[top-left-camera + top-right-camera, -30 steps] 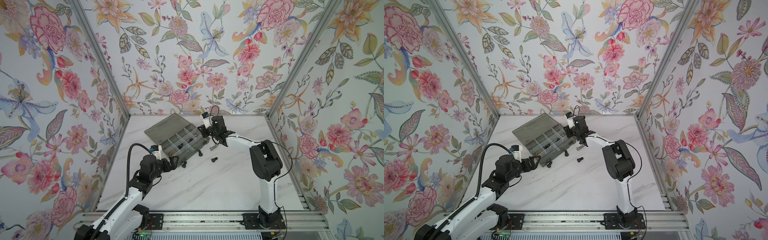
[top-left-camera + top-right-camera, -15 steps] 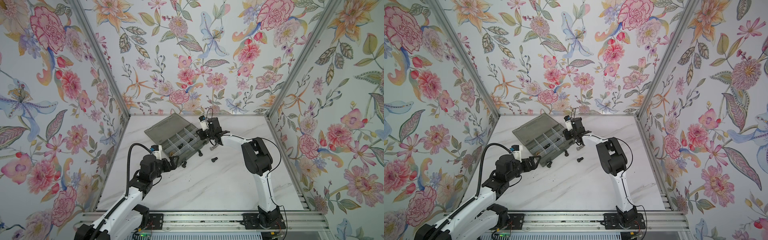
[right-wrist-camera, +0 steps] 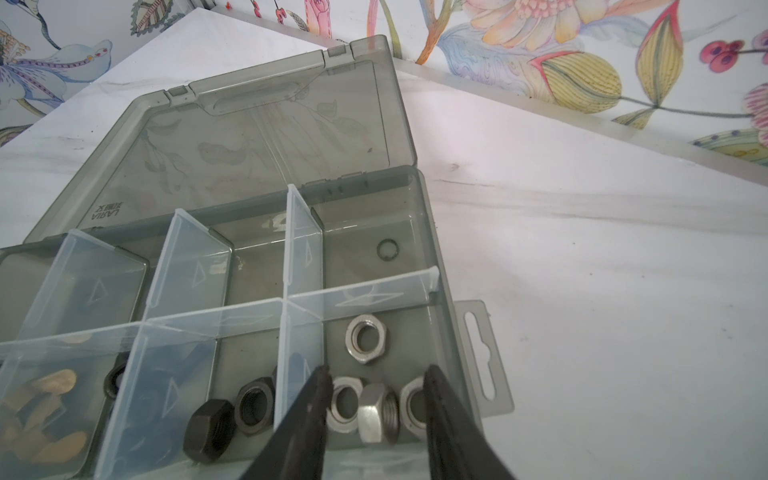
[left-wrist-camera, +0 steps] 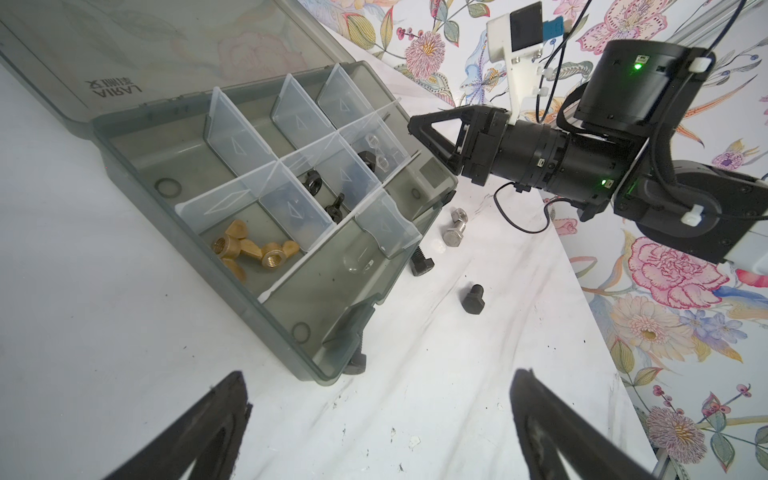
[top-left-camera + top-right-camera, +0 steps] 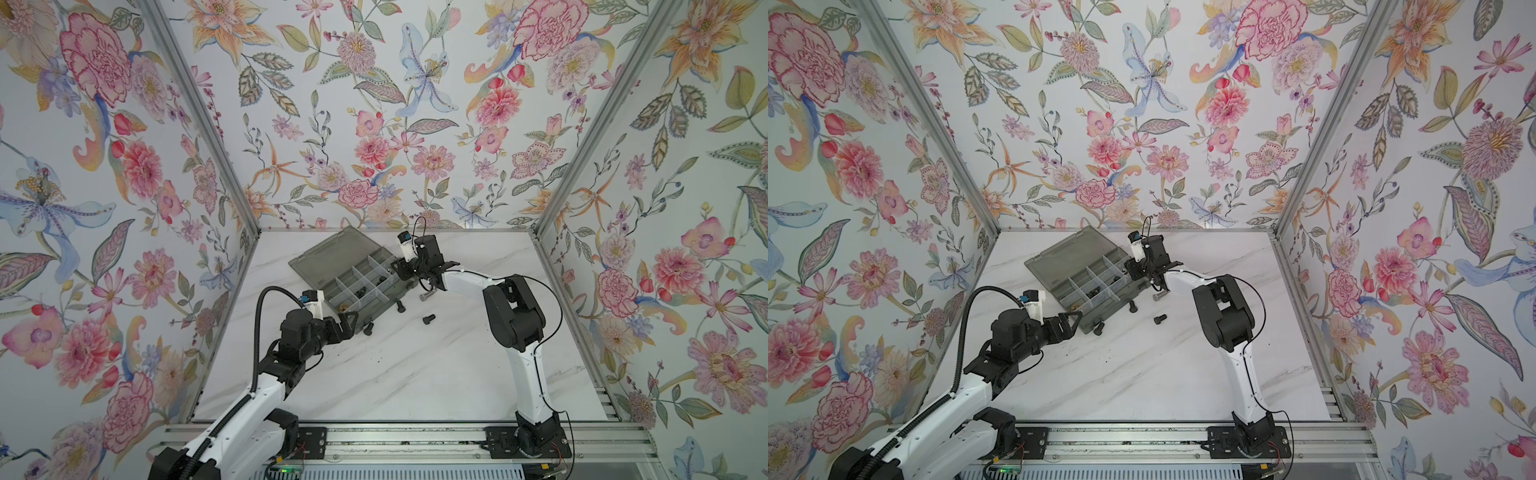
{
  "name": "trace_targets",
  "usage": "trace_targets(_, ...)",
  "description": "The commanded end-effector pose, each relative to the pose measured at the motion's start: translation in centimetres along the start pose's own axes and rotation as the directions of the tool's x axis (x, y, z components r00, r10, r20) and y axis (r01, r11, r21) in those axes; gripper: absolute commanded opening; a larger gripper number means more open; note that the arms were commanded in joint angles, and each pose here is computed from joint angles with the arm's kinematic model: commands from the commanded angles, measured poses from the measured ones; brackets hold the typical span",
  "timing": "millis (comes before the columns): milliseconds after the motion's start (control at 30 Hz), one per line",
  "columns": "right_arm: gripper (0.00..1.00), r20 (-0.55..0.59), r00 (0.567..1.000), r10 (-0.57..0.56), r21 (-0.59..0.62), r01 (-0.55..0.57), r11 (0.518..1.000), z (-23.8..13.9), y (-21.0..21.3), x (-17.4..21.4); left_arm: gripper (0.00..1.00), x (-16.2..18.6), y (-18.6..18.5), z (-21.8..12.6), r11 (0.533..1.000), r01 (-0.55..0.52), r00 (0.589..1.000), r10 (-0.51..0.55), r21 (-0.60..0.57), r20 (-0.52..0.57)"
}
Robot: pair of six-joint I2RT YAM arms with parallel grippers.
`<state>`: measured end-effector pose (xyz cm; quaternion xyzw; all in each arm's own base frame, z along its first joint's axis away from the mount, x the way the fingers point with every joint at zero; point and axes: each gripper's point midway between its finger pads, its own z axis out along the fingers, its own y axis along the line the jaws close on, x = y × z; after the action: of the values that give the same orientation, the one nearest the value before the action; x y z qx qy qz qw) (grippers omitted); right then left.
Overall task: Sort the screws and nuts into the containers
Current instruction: 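Open the right gripper to drop the silver hex nut into the compartment, then move the right gripper down over a loose silver hex nut beside the box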
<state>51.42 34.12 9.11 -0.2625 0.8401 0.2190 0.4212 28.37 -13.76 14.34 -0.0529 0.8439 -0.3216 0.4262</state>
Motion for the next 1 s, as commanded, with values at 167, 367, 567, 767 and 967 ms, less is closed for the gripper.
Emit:
trace_targets(167,0.45,0.073,0.997,0.003,0.072,-0.009,0.997,-7.0,0.2,-2.6,1.0,-0.2,0.3,0.0,1.0,0.002,1.0,-0.002,-0.003,0.012)
trace_targets(367,0.49,0.041,0.995,0.087,0.19,-0.094,0.977,-10.5,-2.6,0.7,0.99,-0.5,0.1,0.2,1.0,0.002,1.0,-0.002,-0.002,0.01)
trace_targets(567,0.5,-0.017,0.987,0.16,0.273,-0.149,0.95,-11.1,-6.4,4.5,0.99,-0.5,0.1,0.5,1.0,0.006,1.0,-0.006,0.002,0.004)
trace_targets(767,0.51,-0.086,0.978,0.19,0.28,-0.16,0.947,-9.7,-8.3,6.4,0.99,-0.4,0.2,0.4,1.0,0.004,1.0,-0.004,-0.008,0.003)
trace_targets(967,0.51,-0.117,0.974,0.195,0.268,-0.158,0.95,-8.1,-8.6,6.8,0.99,-0.4,0.3,0.2,1.0,0.006,1.0,-0.006,-0.013,0.007)
